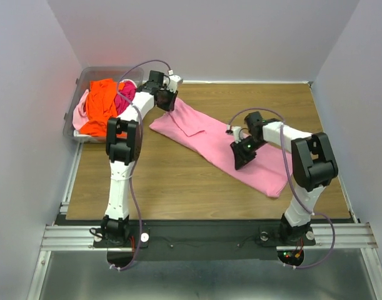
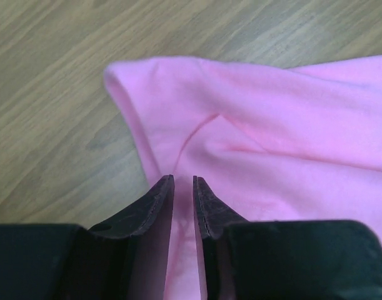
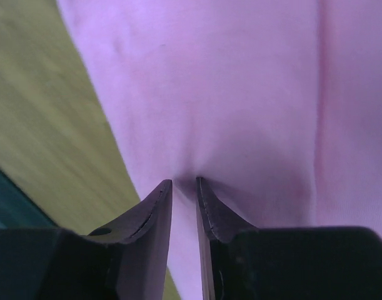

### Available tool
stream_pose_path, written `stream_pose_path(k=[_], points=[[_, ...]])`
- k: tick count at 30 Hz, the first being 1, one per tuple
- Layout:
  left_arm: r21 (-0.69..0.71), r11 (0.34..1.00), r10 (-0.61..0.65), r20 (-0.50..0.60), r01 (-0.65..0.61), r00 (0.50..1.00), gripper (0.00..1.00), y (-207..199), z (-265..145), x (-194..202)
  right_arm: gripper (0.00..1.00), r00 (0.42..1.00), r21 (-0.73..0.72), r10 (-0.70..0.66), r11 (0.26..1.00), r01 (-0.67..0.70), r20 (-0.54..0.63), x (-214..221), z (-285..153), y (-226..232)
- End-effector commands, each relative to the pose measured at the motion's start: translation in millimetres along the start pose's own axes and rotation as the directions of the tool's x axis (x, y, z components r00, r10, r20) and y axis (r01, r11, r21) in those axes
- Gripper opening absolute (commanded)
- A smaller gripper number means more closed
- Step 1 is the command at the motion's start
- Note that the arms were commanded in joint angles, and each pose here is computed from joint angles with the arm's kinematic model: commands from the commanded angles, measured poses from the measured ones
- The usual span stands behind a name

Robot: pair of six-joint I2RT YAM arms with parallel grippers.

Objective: Fold and stack the t-shirts
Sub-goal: Fold the tshirt

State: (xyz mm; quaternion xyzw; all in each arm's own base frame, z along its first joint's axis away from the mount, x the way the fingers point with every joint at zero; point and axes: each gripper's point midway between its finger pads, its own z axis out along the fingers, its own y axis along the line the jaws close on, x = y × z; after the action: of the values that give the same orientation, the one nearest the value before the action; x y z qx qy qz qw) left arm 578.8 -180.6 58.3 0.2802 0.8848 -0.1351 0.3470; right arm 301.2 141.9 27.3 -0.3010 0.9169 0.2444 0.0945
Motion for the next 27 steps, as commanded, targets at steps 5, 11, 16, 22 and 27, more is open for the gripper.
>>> stream_pose_path(k=[5, 11, 16, 22, 27], points=[[0.195, 0.977, -0.116, 0.165, 0.083, 0.979, 0.32, -72.2, -100.2, -47.2, 0.31, 0.999, -0.403, -0.040, 0.915, 0.034, -0.005, 6.1, -2.7, 144.7], [0.244, 0.948, -0.221, 0.042, 0.205, 0.974, 0.32, -129.9, -95.4, 6.1, 0.32, 0.989, -0.317, -0.023, 0.946, 0.068, 0.144, -27.1, -47.2, 128.0], [0.093, 0.965, -0.241, -0.068, 0.247, 0.968, 0.27, -119.7, -70.7, 48.7, 0.31, 0.993, -0.010, -0.030, 0.999, 0.031, 0.118, -20.4, -53.1, 53.2], [-0.111, 0.969, -0.240, -0.174, 0.223, 0.955, 0.20, -89.8, -44.8, 76.1, 0.29, 0.999, 0.116, 0.017, 0.993, -0.014, -0.030, 21.4, -27.4, 10.0], [-0.127, 0.981, -0.174, -0.223, 0.148, 0.959, 0.18, -76.4, -14.1, 72.9, 0.29, 0.993, -0.002, 0.076, 0.997, -0.076, -0.088, 39.7, 2.9, 23.6]])
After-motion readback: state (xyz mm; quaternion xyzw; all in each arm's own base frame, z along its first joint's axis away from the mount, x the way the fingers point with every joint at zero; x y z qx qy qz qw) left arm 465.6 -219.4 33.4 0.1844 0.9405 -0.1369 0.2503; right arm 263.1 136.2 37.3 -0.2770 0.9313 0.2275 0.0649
